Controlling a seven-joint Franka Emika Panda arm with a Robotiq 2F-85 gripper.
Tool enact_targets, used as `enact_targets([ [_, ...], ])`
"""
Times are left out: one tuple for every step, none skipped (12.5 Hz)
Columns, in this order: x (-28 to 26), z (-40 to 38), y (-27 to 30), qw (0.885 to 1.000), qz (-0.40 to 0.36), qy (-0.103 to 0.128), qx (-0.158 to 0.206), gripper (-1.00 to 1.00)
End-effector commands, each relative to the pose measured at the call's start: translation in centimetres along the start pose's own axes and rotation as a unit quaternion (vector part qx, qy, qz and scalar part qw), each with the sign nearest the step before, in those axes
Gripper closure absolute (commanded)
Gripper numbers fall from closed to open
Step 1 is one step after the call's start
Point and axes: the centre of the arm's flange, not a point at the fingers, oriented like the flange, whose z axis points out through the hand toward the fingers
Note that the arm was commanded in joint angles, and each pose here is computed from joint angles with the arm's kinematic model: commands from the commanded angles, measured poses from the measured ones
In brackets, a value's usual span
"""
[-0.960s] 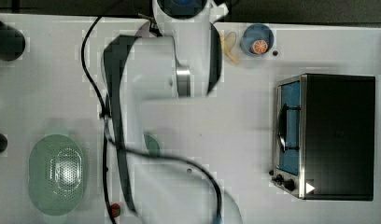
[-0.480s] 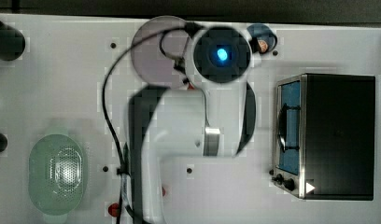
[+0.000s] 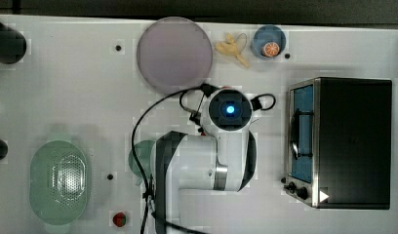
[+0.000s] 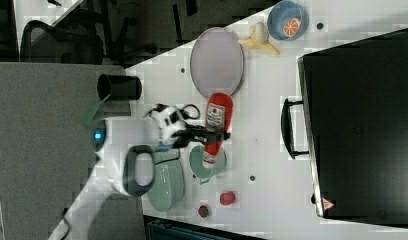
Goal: Pick ketchup from plate and place it on table.
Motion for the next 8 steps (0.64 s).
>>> enact_targets([
  [-0.8, 2.6, 0.4, 1.000, -0.001, 0.007, 0.006, -0.19],
  [-1.0, 4.1, 0.4, 1.000, -0.002, 0.000, 0.006, -0.19],
  [-1.0, 5.4, 0.4, 1.000, -0.002, -0.005, 0.006, -0.27],
  [-0.9, 6.6, 0.3, 1.000, -0.002, -0.008, 0.006, -0.48],
  [-0.9, 7.7, 0.3, 1.000, -0.001, -0.012, 0.007, -0.71],
  [-0.7, 8.2, 0.3, 1.000, -0.001, -0.008, 0.009, -0.93],
  [-0.4, 7.9, 0.3, 1.000, 0.000, -0.001, 0.010, -1.00],
  [-0.1, 6.9, 0.1, 1.000, -0.001, 0.008, 0.012, -1.00],
])
